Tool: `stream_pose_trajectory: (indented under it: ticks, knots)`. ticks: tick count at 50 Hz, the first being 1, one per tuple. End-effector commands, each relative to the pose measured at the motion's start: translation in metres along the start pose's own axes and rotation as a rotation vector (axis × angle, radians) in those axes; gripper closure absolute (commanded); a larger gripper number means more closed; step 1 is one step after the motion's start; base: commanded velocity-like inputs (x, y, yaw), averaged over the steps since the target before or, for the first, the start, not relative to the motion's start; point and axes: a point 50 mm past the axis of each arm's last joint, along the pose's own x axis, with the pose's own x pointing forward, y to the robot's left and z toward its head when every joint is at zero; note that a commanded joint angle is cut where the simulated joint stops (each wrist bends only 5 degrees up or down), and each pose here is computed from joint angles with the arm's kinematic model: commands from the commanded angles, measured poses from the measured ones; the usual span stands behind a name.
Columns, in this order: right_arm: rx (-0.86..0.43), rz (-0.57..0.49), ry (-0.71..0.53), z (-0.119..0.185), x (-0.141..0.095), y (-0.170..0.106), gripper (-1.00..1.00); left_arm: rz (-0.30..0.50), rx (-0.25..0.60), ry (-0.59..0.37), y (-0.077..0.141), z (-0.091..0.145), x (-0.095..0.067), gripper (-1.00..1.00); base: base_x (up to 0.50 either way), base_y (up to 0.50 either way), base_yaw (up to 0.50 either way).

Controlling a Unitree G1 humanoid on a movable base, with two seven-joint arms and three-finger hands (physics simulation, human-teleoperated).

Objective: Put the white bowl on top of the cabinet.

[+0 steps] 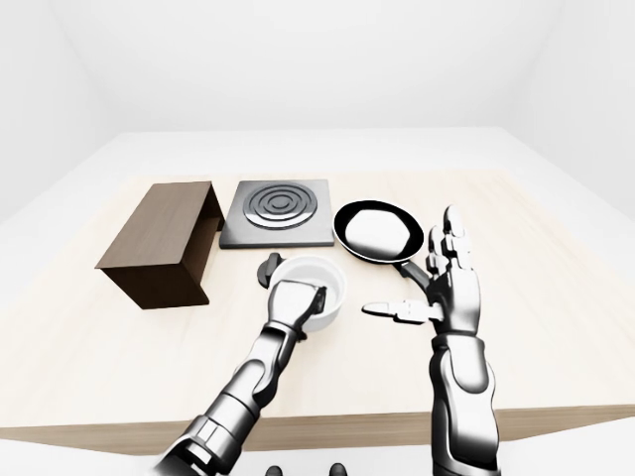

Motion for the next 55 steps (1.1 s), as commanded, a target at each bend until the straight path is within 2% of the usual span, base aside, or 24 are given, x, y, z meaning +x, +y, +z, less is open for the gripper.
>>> stream_pose_trajectory:
  ticks: [1, 15, 34, 42, 46, 50, 55]
  knots:
    - [-0.002, 0.014, 0.004, 0.000, -0.003, 0.003, -1.00, 0.048, 0.081, -0.016, 0.036, -0.004, 0.014, 1.00, 0.00, 0.00, 0.00]
    - [-0.008, 0.037, 0.019, -0.003, -0.006, 0.008, -1.00, 0.062, 0.156, -0.023, 0.057, 0.002, 0.011, 1.00, 0.00, 0.00, 0.00]
    - [-0.017, 0.051, 0.037, -0.007, -0.008, 0.012, -1.00, 0.193, 0.192, 0.023, 0.114, -0.002, 0.006, 1.00, 0.00, 0.00, 0.00]
    - [-0.018, 0.051, 0.039, -0.008, -0.008, 0.012, -1.00, 0.226, 0.208, 0.046, 0.133, -0.004, 0.002, 1.00, 0.00, 0.00, 0.00]
    - [-0.018, 0.053, 0.038, -0.007, -0.009, 0.012, -1.00, 0.252, 0.224, 0.078, 0.153, -0.009, -0.002, 1.00, 0.00, 0.00, 0.00]
    - [-0.020, 0.054, 0.041, -0.008, -0.009, 0.013, -1.00, 0.275, 0.213, 0.091, 0.166, -0.012, -0.005, 1.00, 0.00, 0.00, 0.00]
    - [-0.023, 0.059, 0.047, -0.009, -0.009, 0.014, -1.00, 0.293, 0.241, 0.121, 0.181, -0.018, -0.007, 1.00, 0.00, 0.00, 0.00]
